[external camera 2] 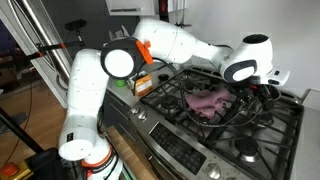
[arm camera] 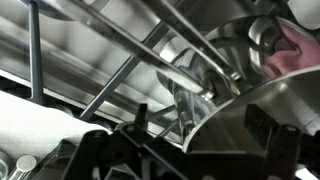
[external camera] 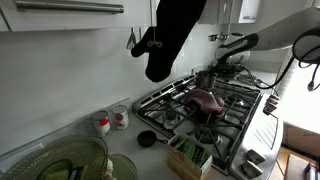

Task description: Slide the pot from the rear right stove plate onto the front right stove plate, pick up the pink towel and use it to wipe the rear right stove plate before putting it down on the middle stove plate

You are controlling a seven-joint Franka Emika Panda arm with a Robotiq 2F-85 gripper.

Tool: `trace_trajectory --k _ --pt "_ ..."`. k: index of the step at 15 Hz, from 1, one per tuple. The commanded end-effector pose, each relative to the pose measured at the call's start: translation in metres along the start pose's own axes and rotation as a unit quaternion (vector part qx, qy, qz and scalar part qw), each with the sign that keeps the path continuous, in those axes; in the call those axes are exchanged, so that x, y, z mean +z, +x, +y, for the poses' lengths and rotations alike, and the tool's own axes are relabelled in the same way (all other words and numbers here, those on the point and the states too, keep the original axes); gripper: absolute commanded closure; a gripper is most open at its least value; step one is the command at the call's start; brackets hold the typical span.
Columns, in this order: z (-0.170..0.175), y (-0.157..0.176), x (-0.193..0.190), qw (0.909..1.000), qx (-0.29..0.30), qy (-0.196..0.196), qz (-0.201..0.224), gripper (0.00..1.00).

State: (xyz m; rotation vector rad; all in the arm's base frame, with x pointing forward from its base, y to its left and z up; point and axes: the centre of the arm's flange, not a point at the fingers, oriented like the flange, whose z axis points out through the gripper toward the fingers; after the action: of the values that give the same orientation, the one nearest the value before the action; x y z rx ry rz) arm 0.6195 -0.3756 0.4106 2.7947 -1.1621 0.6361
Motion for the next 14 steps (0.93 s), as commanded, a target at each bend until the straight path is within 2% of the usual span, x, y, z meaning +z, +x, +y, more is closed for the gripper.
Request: trace_trajectory --k 1,2,5,10,11,14 --pt "0.004 0.011 0.012 0.9995 0.031 0.003 -0.004 0.26" --pt "0.007 0.012 0.012 0.9993 0.035 -0.007 -0.003 0.3" --pt "0.02 0.015 0.011 0.998 0.057 -0.026 -0.008 0.57" --pt "0.044 0.016 0.002 0.996 0.074 -0.036 -0.034 0.94" --pt "0.048 0.016 0.001 0.9957 0.076 -0.038 -0.038 0.99" --pt "0.059 0.017 0.0 0.9946 0.081 -0.046 -0.046 1.0"
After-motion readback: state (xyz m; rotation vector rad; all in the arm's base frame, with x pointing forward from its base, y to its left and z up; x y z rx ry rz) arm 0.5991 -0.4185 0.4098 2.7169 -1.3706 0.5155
